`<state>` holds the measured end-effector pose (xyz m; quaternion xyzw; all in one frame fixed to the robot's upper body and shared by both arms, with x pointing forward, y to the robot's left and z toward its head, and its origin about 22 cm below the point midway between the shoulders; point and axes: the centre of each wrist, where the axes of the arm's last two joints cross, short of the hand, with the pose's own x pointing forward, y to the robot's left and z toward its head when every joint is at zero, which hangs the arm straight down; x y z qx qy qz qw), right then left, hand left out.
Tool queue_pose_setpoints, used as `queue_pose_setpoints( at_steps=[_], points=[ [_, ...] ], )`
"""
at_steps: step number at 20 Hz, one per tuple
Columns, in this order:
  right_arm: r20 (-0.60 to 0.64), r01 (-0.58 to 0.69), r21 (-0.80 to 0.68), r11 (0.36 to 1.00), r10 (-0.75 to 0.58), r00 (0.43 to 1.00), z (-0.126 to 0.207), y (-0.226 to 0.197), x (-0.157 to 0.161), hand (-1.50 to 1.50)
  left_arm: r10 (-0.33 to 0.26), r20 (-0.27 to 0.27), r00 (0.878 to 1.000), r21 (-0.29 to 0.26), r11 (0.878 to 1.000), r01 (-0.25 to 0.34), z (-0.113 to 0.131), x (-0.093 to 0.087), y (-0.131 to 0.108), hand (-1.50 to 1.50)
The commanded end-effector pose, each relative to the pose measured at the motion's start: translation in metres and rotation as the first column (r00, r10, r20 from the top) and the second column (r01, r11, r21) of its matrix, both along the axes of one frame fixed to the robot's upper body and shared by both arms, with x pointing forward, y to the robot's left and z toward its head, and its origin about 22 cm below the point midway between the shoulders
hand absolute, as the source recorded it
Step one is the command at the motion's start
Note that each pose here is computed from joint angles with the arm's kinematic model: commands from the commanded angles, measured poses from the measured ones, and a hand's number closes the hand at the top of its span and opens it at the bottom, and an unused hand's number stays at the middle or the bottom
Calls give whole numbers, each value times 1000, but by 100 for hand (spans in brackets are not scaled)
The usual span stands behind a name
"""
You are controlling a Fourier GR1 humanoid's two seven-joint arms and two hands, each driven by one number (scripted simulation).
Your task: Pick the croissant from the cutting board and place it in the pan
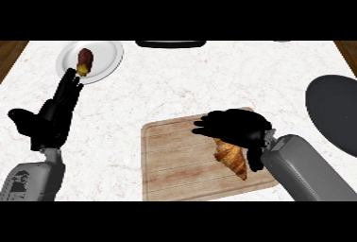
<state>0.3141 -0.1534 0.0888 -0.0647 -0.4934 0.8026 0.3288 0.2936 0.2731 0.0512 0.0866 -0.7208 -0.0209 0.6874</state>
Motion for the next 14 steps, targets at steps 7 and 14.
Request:
queue_pose_setpoints(
  at_steps=[7,14],
  points=[
    [-39,-30,-72,997,27,999,-27,11,-1,-150,11,13,1000,15,1000,-11,-14,-5,4,0],
    [-49,-166,-39,985,165,985,-52,6,1,150,-10,-4,1000,-2,1000,10,-6,-7,5,0]
  ],
)
